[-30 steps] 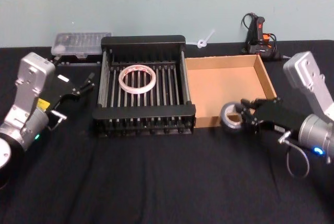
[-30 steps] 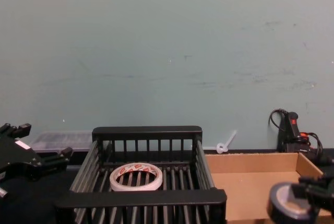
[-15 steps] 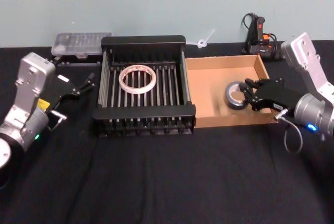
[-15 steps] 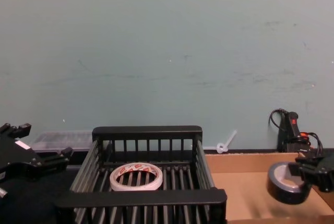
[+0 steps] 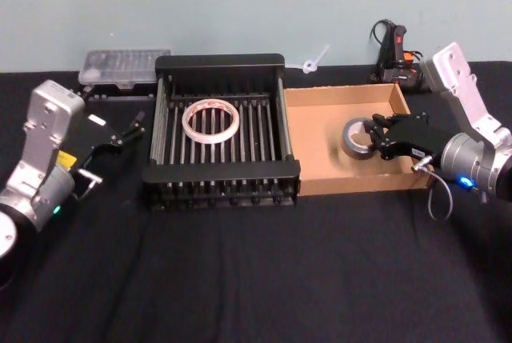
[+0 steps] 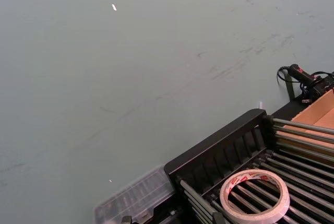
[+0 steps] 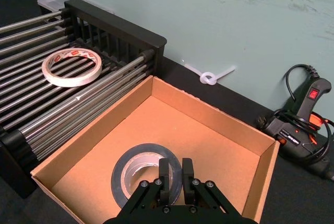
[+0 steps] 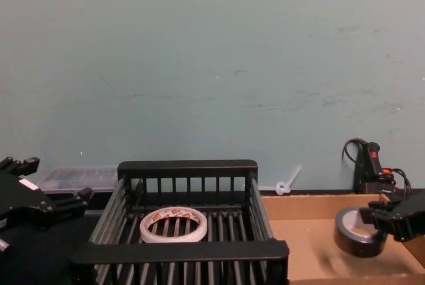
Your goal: Pick up the white tape and place it into the black box , Pick up the silver tape and place it into the brown box.
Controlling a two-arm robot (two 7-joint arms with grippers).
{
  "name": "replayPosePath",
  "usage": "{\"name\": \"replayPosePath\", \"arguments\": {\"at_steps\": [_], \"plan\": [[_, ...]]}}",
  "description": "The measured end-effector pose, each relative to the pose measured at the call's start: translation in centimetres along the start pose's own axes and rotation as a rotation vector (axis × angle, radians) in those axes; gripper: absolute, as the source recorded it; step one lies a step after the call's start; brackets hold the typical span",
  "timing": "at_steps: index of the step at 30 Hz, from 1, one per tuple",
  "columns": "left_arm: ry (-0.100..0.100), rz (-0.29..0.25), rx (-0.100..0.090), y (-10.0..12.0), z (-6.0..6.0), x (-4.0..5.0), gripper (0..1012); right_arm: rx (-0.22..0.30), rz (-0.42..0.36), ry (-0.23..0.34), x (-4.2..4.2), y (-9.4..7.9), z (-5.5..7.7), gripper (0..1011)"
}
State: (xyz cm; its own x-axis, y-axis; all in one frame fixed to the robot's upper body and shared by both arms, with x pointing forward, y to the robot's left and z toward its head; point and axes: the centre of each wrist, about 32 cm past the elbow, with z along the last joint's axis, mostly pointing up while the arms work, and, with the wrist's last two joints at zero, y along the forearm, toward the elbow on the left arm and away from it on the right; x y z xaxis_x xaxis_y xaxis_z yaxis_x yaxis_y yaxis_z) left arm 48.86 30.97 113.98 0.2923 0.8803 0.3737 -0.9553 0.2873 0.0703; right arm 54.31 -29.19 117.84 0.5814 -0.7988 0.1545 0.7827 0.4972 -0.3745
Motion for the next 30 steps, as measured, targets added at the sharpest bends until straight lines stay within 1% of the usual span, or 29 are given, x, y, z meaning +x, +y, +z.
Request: {"name": "replayPosePath", "arguments": {"at_steps": [16,20,21,23,25,26,28,30], "plan": [[0.000,0.000,0.000,0.00,0.00,0.00,1001,0.002,0.003,0.000,-0.10,-0.20,0.00,150],[0.000,0.000,0.000,0.00,0.00,0.00,1001,0.002,0.003,0.001,-0.10,-0.23,0.00,188],[0.000,0.000,0.000,0.00,0.00,0.00,1001,0.003,0.003,0.001,-0.11,-0.23,0.01,236],[0.000,0.000,0.000,0.00,0.00,0.00,1001,0.002,0.003,0.001,-0.11,-0.24,0.01,282],[0.000,0.000,0.000,0.00,0.00,0.00,1001,0.003,0.003,0.001,-0.11,-0.25,0.01,361],[0.000,0.000,0.000,0.00,0.00,0.00,1001,0.002,0.003,0.001,-0.11,-0.25,0.01,374],[0.000,0.000,0.000,0.00,0.00,0.00,1001,0.002,0.003,0.002,-0.11,-0.25,0.01,461],[0.000,0.000,0.000,0.00,0.00,0.00,1001,0.002,0.003,0.002,-0.11,-0.26,0.01,517]]}}
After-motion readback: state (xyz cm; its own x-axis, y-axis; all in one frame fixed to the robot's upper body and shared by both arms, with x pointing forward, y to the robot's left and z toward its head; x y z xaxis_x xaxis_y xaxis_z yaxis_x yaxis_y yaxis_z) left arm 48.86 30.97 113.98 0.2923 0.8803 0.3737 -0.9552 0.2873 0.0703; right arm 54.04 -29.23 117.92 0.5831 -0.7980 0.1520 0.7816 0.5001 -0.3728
